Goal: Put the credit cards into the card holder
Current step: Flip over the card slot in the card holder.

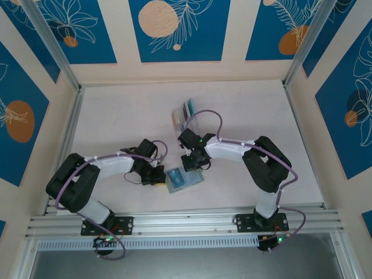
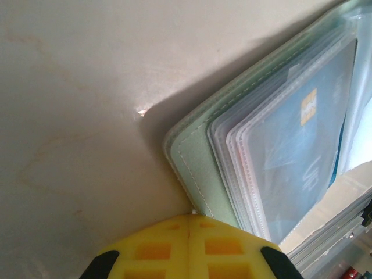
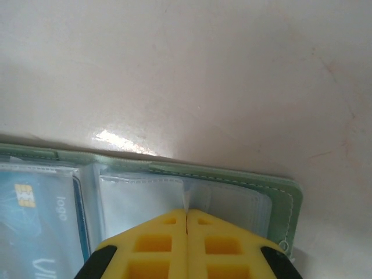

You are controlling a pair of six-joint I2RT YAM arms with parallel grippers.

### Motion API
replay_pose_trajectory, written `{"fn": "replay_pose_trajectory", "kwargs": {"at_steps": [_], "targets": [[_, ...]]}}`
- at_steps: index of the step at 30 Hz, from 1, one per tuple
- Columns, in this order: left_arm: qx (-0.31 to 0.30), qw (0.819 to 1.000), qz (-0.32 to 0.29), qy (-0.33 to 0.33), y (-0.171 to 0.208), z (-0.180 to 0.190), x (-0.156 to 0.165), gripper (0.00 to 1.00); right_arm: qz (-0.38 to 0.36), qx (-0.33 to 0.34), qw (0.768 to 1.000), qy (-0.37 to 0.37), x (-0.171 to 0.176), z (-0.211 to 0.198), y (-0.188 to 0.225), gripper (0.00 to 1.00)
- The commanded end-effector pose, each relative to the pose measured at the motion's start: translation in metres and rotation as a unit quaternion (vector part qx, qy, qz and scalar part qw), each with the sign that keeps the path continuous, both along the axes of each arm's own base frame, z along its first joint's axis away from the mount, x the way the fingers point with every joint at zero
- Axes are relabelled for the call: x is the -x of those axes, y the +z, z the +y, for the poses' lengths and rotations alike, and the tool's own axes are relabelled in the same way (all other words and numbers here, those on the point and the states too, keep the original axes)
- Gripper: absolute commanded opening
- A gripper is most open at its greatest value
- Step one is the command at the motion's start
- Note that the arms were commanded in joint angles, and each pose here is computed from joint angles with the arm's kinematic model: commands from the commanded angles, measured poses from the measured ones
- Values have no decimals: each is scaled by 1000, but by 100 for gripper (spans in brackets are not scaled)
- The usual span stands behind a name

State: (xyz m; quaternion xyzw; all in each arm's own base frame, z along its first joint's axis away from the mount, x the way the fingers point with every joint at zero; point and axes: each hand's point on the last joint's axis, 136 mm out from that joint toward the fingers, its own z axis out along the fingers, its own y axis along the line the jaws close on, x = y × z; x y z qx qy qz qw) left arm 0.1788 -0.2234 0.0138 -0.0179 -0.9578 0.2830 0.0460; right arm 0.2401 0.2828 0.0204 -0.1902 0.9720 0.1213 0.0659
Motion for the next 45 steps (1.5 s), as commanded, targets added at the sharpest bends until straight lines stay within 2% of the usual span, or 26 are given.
{"fn": "replay_pose_trajectory", "kwargs": {"at_steps": [1, 10, 28, 32, 36, 40, 45], "targets": [[5, 999, -48, -23, -9, -16, -16, 2, 59, 8, 998, -7, 26, -14, -10, 0], [15, 999, -44, -23, -13, -27, -17, 2, 64, -64, 996, -6, 23, 4, 26, 0], [30, 999, -42, -12, -16, -38, -19, 2, 132, -158, 978, -13, 37, 39, 39, 0], [31, 999, -40, -9, -17, -38, -18, 2, 153, -177, 972, -22, 40, 44, 39, 16], [32, 999, -37, -9, -20, -37, -17, 2, 164, -183, 969, -38, 46, 37, 36, 39], [33, 999, -35, -8, -21, -38, -17, 2, 189, -195, 961, -53, 56, 31, 31, 45], [32, 999, -33, -8, -23, -37, -16, 2, 162, -135, 976, -58, 67, 11, 31, 50]]}}
